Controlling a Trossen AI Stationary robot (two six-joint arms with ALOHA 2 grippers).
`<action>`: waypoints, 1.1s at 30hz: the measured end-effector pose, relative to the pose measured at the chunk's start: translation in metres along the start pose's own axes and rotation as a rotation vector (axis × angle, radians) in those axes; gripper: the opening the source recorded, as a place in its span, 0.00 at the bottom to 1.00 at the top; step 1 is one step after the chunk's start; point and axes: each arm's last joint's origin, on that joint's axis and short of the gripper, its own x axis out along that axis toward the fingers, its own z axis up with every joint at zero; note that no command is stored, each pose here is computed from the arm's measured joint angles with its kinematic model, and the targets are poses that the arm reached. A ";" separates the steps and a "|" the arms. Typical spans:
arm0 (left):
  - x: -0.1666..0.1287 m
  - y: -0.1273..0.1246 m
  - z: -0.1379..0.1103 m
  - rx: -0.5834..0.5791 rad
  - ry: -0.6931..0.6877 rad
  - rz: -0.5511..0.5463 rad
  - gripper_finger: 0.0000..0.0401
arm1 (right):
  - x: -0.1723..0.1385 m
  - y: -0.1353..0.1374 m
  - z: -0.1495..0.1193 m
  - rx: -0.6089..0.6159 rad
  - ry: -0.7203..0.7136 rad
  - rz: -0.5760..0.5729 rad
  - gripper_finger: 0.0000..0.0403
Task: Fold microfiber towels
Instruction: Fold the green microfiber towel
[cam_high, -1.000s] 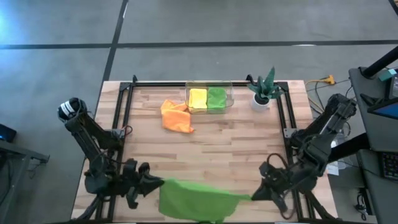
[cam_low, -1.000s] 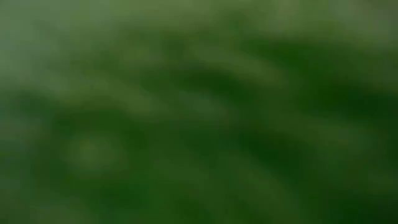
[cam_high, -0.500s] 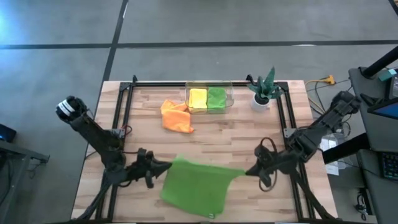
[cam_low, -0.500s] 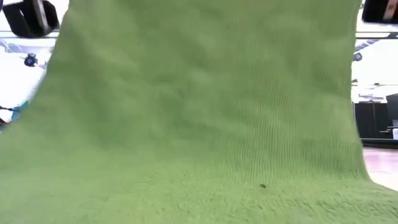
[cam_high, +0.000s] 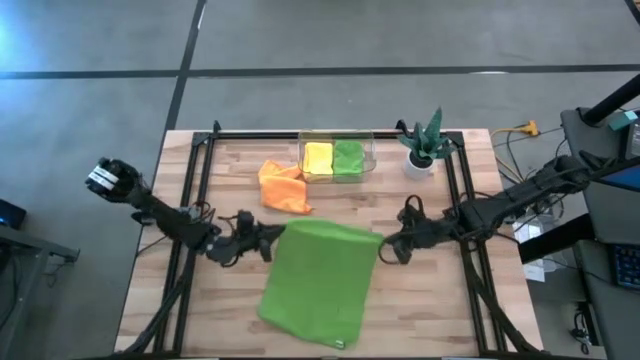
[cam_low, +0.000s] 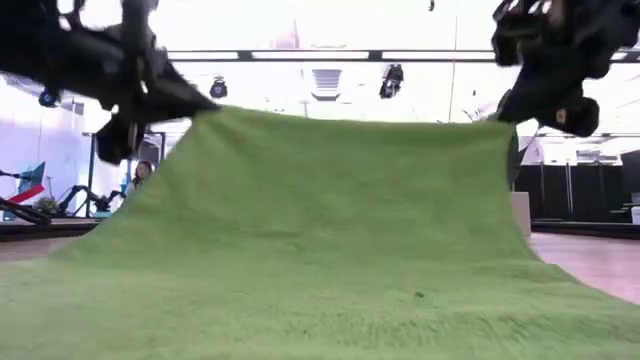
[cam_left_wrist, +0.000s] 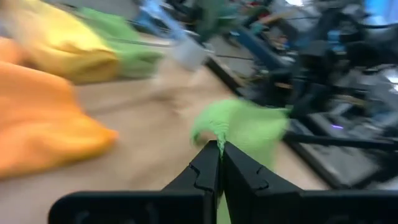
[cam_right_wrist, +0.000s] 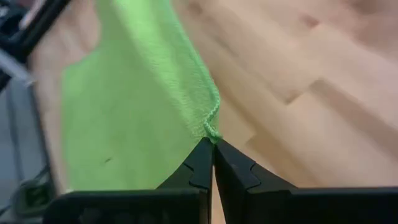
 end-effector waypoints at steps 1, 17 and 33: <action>0.003 0.008 0.000 0.011 -0.006 0.025 0.00 | 0.002 -0.004 0.002 0.004 -0.007 -0.017 0.02; 0.032 0.055 0.003 0.236 0.007 0.231 0.03 | 0.035 -0.042 0.014 0.044 0.001 -0.202 0.02; 0.038 0.060 0.005 0.348 0.010 0.270 0.59 | 0.057 -0.016 0.039 -0.084 -0.197 0.041 0.12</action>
